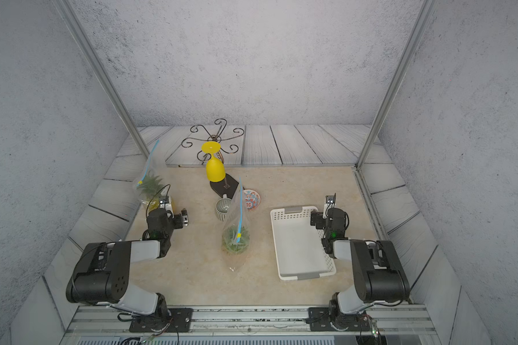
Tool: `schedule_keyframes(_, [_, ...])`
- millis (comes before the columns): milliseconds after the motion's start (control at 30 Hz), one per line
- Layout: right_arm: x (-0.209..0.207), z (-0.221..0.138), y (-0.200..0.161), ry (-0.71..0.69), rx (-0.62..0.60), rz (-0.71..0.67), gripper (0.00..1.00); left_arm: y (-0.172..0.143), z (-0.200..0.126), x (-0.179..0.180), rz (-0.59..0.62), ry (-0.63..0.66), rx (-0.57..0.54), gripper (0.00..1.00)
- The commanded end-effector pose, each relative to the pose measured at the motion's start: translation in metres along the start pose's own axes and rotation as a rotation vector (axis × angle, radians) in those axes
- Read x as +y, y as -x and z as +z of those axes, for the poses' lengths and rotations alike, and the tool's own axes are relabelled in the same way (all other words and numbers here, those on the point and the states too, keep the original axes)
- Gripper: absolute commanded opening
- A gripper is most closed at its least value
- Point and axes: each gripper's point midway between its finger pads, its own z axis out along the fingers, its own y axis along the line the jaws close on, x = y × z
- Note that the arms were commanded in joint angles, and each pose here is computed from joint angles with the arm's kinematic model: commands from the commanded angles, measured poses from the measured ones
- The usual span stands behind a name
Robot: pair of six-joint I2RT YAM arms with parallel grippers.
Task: Open the zip-top bag and take out the pineapple
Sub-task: Adjust the zipper food storage bag at the center of the board.
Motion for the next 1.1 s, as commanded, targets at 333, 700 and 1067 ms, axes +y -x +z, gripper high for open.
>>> schedule_keyframes(333, [-0.002, 0.005, 0.005, -0.019, -0.011, 0.015, 0.99, 0.009, 0.002, -0.004, 0.013, -0.006, -0.022, 0.97])
schedule_keyframes(700, [-0.002, 0.005, 0.005, -0.018, -0.014, 0.015, 0.99, 0.009, 0.003, -0.003, 0.013, -0.005, -0.022, 0.97])
schedule_keyframes(1067, [0.003, -0.026, 0.037, -0.073, -0.086, -0.054, 0.99, 0.034, -0.017, 0.004, 0.025, 0.072, -0.098, 0.97])
